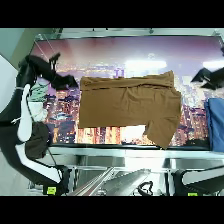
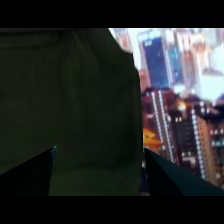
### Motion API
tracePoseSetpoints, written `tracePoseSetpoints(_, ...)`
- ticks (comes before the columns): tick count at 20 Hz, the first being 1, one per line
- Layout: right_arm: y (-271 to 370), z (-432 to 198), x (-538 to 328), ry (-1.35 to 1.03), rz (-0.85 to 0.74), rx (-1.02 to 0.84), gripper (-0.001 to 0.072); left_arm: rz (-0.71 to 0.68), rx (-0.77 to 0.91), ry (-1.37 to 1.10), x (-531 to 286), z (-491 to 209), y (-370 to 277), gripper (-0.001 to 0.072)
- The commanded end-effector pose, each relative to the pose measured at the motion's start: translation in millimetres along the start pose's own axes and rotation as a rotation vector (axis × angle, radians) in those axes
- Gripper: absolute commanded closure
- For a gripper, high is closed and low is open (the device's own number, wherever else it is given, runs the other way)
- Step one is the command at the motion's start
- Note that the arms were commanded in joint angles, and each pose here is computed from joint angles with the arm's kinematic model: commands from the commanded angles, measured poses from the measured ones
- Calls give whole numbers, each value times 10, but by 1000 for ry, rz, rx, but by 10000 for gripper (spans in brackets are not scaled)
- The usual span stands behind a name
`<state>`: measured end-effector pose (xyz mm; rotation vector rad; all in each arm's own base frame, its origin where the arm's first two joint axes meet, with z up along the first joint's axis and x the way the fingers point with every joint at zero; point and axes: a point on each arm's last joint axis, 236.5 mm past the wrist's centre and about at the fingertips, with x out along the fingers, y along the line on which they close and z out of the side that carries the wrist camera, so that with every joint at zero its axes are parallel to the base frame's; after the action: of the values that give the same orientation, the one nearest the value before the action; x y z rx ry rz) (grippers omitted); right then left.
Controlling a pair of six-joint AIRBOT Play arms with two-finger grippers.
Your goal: Fold the shirts.
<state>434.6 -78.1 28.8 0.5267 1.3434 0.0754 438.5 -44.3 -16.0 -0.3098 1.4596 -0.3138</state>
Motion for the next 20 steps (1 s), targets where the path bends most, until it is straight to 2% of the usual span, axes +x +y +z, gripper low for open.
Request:
tracePoseSetpoints(1,-154,-891,46,82,57,131,90,-8,-155,115,392,-885,231,-1)
tracePoseSetpoints(3,-227,-1327,167,103,82,188,90,-10,-195,124,631,-1125,284,-1)
tracePoseSetpoints(6,-317,-1749,321,142,97,237,90,-135,-226,125,823,-1247,58,7)
tracePoseSetpoints(7,-325,-1849,392,156,104,243,90,-166,-235,107,851,-1223,1,98)
tracePoseSetpoints(8,-335,-1943,475,175,107,249,90,-177,-242,93,872,-1204,-15,115)
tracePoseSetpoints(12,-317,-2012,795,144,164,299,90,-185,-268,92,958,-1186,4,116)
tracePoseSetpoints(15,-350,-2102,976,206,184,330,91,-200,-271,126,1068,-1234,-63,118)
tracePoseSetpoints(16,-339,-2112,1044,221,195,329,91,-198,-255,135,1097,-1253,-104,280)
tracePoseSetpoints(17,-334,-2126,1119,236,192,326,95,-197,-225,135,1112,-1257,-141,519)
tracePoseSetpoints(18,-325,-2147,1200,253,186,321,143,-195,-203,137,1117,-1252,-179,592)
tracePoseSetpoints(20,-194,-2168,1347,283,226,301,143,-198,-186,130,1084,-1196,-224,594)
